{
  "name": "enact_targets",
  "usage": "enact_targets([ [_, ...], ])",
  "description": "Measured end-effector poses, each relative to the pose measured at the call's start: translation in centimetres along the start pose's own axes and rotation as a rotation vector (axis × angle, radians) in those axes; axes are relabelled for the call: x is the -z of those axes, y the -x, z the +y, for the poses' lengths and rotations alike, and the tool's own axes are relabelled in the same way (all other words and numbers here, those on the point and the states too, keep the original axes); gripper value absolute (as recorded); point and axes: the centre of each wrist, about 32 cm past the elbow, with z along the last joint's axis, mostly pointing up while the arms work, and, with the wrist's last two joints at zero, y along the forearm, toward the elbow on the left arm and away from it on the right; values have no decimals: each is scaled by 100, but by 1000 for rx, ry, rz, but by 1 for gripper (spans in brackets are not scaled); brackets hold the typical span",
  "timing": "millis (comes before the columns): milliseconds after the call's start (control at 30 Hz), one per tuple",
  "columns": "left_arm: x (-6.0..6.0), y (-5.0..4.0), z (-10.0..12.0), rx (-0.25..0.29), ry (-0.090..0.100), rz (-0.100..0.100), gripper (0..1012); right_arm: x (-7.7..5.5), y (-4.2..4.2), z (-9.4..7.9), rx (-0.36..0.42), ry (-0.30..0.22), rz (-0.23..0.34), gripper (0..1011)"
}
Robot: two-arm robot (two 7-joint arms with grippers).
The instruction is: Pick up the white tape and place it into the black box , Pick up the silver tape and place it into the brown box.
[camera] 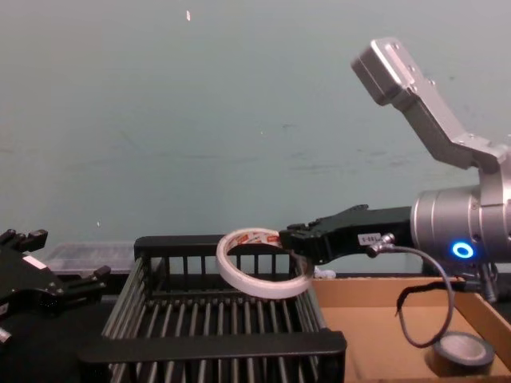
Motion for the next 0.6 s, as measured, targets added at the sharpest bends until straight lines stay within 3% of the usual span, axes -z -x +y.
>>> enact_targets([
  [600,0,0,0,0,0,0,1001,-1,-1,12,6,-5,-1,123],
])
